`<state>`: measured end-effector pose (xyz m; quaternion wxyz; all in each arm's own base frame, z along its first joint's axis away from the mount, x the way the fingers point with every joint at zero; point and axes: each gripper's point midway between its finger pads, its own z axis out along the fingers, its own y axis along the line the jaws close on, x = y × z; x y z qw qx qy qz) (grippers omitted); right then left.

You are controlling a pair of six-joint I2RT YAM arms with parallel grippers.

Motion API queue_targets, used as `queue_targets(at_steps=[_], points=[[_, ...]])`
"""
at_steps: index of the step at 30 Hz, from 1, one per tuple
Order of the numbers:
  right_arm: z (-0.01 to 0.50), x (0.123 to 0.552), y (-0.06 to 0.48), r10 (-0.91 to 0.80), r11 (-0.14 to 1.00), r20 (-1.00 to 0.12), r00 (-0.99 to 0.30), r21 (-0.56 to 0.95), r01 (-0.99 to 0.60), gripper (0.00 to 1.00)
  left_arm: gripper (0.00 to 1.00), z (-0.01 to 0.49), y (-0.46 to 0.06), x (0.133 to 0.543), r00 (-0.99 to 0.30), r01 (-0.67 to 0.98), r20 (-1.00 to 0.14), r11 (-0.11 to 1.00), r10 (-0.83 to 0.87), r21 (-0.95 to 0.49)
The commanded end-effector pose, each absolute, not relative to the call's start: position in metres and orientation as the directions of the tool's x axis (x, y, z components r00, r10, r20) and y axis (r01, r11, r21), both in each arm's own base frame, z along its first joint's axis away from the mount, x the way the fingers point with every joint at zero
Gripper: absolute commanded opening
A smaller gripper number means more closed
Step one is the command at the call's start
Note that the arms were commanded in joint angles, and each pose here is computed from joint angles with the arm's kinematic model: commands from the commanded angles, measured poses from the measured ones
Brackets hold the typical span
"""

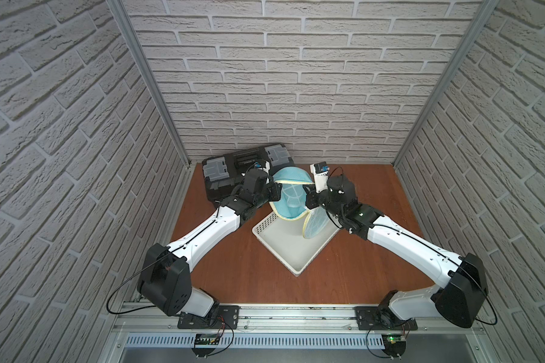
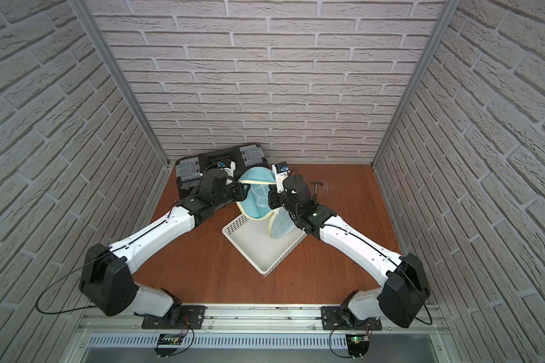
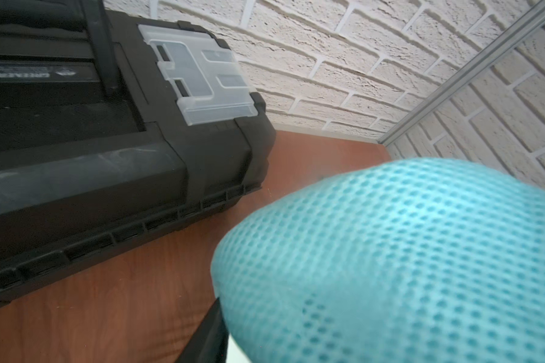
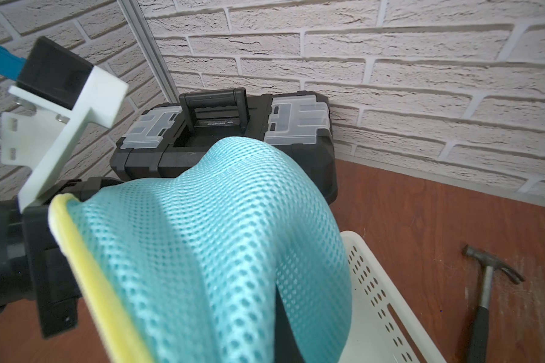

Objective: Turn the laundry bag inside out
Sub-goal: Turn over the laundry bag.

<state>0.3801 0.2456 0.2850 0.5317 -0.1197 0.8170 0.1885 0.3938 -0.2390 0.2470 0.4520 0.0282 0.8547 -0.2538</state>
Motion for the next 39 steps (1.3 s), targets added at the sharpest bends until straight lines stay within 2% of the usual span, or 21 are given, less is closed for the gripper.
queue_targets(at_steps=[1, 6, 9, 13, 20, 29, 31, 35, 39], points=[[0.313, 0.376, 0.244, 0.106, 0.867, -0.925, -0.365, 0.265, -0.421, 0.03, 0.35, 0.264, -0.248, 0.395, -0.549, 0.363, -0.816, 0.828, -0.18, -0.427], [0.319, 0.372, 0.241, 0.124, 0.841, -0.915, -0.384, 0.302, -0.449, 0.03, 0.1, 0.284, -0.259, 0.385, -0.526, 0.472, -0.83, 0.749, -0.184, -0.465], [0.325, 0.368, 0.236, 0.145, 0.82, -0.907, -0.394, 0.333, -0.465, 0.03, 0.0, 0.303, -0.27, 0.374, -0.516, 0.556, -0.839, 0.676, -0.175, -0.483], [0.333, 0.364, 0.222, 0.178, 0.786, -0.887, -0.426, 0.389, -0.481, 0.03, 0.0, 0.332, -0.286, 0.356, -0.496, 0.67, -0.853, 0.555, -0.161, -0.494], [0.348, 0.382, 0.192, 0.235, 0.707, -0.792, -0.563, 0.537, -0.46, 0.03, 0.0, 0.394, -0.308, 0.314, -0.442, 0.839, -0.887, 0.286, -0.139, -0.463], [0.352, 0.405, 0.168, 0.266, 0.644, -0.698, -0.665, 0.642, -0.416, 0.03, 0.0, 0.445, -0.319, 0.252, -0.359, 0.933, -0.929, -0.011, -0.089, -0.359], [0.362, 0.403, 0.17, 0.274, 0.606, -0.692, -0.668, 0.663, -0.438, 0.03, 0.0, 0.439, -0.322, 0.254, -0.367, 0.93, -0.929, 0.019, -0.052, -0.368], [0.385, 0.391, 0.169, 0.277, 0.595, -0.728, -0.627, 0.643, -0.483, 0.03, 0.0, 0.409, -0.315, 0.288, -0.46, 0.872, -0.888, 0.178, -0.024, -0.456], [0.391, 0.381, 0.161, 0.269, 0.616, -0.743, -0.613, 0.622, -0.484, 0.03, 0.0, 0.393, -0.31, 0.31, -0.547, 0.813, -0.836, 0.209, -0.044, -0.543]])
